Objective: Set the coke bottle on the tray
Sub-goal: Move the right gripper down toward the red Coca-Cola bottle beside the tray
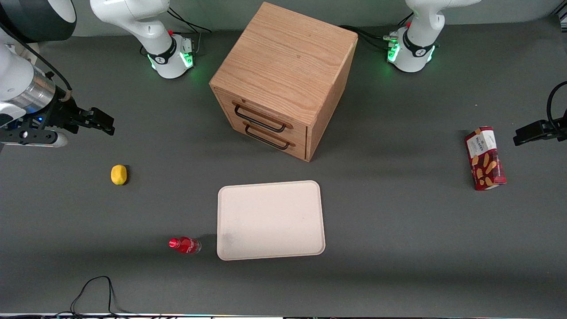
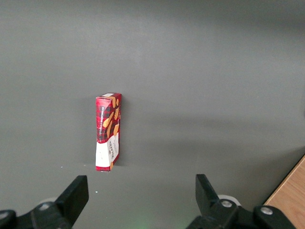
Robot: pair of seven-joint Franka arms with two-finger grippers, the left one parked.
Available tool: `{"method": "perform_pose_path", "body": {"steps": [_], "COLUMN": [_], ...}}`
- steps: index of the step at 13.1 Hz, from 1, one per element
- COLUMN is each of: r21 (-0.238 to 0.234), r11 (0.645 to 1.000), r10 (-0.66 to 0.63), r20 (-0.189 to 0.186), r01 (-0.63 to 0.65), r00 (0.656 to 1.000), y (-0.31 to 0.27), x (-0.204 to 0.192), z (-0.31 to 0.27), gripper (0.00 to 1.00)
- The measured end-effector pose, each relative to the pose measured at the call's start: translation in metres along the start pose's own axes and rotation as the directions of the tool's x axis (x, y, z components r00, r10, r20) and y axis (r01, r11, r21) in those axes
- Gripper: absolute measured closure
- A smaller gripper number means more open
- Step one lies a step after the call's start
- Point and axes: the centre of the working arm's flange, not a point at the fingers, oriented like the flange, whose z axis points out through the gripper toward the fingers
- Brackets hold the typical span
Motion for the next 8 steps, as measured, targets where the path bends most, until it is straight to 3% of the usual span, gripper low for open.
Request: {"method": "perform_pose_path", "body": {"steps": [4,8], "r21": [0.021,0.034], "r11": [1.0,0.999], "r10": [0.0,-0.022], "r20": [-0.002,-0.041], "r01": [0.0,0.024], "r00": [1.0,0.999], "y": [-0.004,-0.025], "x": [0.003,0.028], "z": [-0.002,-0.015], "gripper": [0.0,0.0]}}
